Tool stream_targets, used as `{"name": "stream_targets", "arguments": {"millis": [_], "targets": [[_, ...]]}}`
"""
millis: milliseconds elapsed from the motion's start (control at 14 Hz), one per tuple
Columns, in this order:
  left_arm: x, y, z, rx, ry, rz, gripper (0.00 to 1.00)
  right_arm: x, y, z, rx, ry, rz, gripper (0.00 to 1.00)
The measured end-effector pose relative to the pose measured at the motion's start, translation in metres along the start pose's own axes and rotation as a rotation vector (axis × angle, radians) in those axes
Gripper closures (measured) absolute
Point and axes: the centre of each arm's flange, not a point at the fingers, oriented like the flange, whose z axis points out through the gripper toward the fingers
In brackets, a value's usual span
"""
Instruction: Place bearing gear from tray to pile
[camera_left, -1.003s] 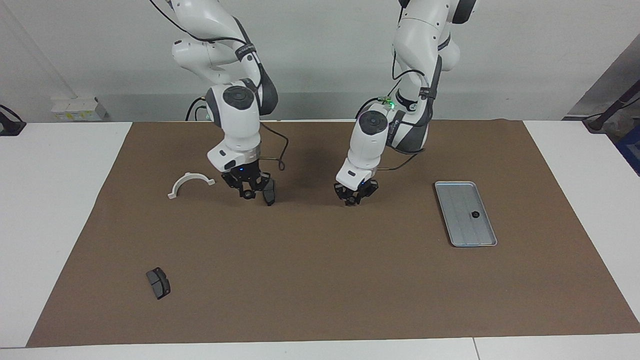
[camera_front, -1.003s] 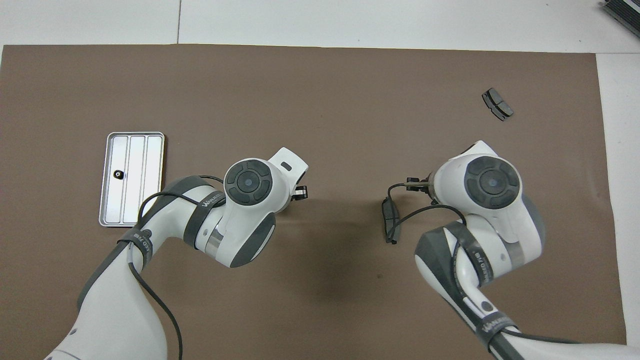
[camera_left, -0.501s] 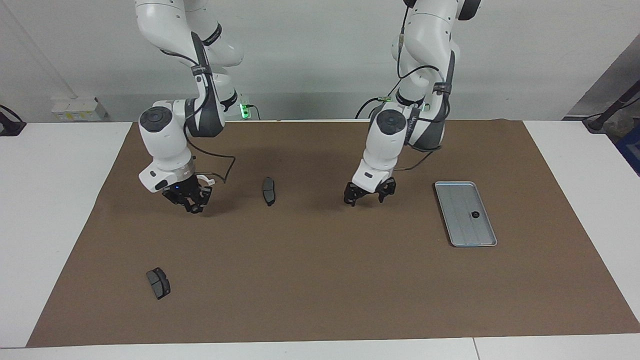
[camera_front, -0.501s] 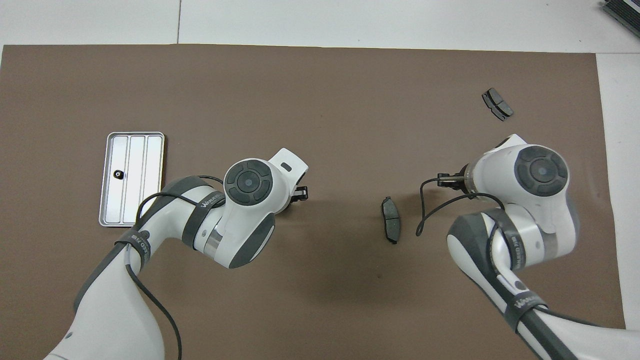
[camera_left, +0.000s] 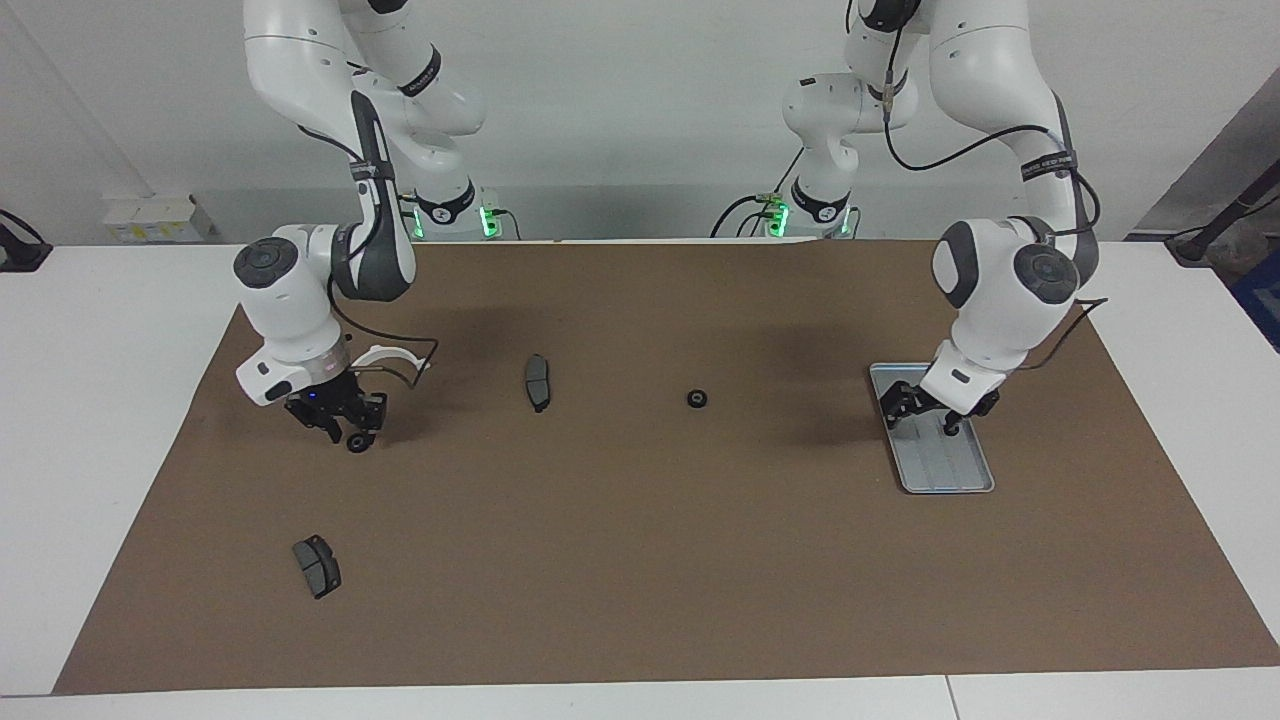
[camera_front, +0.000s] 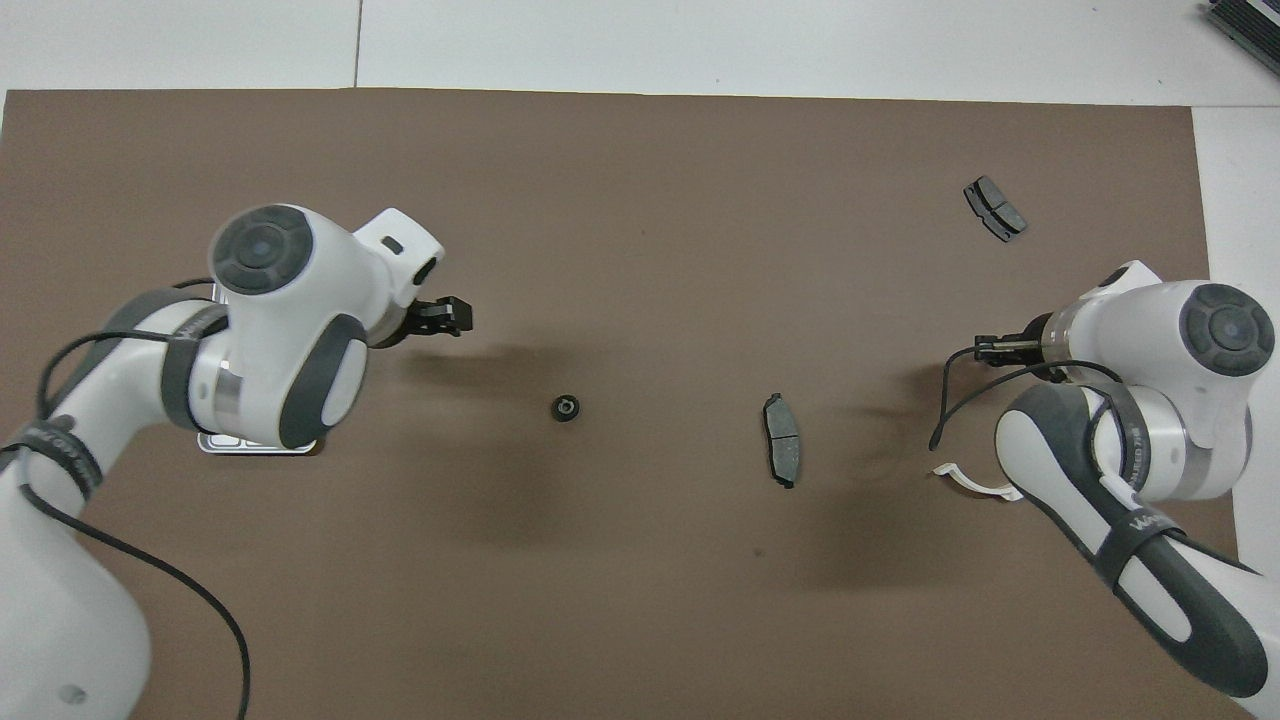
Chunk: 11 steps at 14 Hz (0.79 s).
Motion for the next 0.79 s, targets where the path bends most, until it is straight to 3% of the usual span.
{"name": "stream_targets", "arguments": {"millis": [215,430,573,645,788], "targets": [[-0.007,-0.048,0.004,-0.001,-0.006,0.003,0.0,0.004,-0.053,-0.018,0.011,-0.002,0.006,0.01],[-0.012,-0.051,0.019,0.0,0.014,0.004,0.01,0.002,-0.136,-0.04,0.024,-0.016,0.061,0.0],[-0.019,-0.047,0.036,-0.001,0.018,0.009,0.11,0.0,-0.182,-0.057,0.031,-0.017,0.089,0.0],[-0.021,-0.047,0.041,-0.002,0.015,0.008,0.11,-0.003,-0.205,-0.063,0.039,-0.012,0.1,0.0],[-0.023,-0.047,0.047,-0.002,0.014,0.008,0.27,-0.015,-0.258,-0.07,0.056,-0.009,0.123,0.0]]}}
